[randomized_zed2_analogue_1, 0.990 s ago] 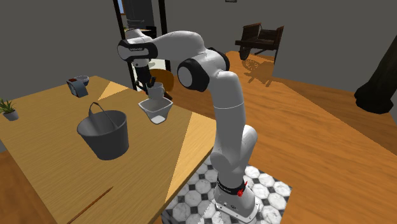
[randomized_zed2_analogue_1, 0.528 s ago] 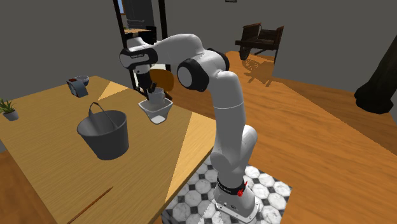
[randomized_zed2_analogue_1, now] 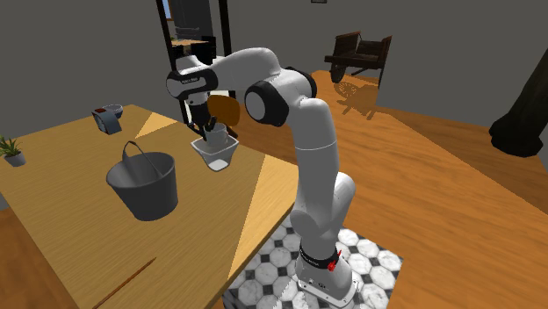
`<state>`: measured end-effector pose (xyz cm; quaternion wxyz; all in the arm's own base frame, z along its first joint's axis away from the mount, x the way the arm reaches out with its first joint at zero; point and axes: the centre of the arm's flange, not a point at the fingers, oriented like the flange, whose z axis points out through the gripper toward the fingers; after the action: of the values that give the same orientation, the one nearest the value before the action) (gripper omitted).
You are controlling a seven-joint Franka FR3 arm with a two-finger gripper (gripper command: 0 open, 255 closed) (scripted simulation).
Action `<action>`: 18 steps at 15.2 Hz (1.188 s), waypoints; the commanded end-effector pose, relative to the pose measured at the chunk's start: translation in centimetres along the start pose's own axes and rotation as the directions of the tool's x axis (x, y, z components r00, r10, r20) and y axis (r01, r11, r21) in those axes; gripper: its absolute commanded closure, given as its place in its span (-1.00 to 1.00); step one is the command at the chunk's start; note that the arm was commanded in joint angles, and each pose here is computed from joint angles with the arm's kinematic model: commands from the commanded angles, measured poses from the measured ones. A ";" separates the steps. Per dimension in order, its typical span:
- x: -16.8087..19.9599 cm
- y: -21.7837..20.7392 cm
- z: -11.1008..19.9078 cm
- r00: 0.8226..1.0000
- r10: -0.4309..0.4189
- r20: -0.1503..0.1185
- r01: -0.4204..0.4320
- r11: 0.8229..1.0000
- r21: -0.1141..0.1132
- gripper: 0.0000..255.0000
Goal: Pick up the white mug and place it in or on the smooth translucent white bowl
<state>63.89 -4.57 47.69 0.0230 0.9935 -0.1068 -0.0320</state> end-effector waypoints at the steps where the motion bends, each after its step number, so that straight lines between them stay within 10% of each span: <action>1: 0.0 0.0 0.0 1.000 0.000 0.000 0.000 1.000 0.000 1.00; 2: 0.0 0.0 0.0 1.000 0.000 0.000 0.000 1.000 0.000 -1.00; 18: 0.0 0.0 -5.0 1.000 0.000 0.000 0.000 1.000 0.000 -1.00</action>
<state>64.24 -4.38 52.67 0.0230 0.9935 -0.1068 -0.0318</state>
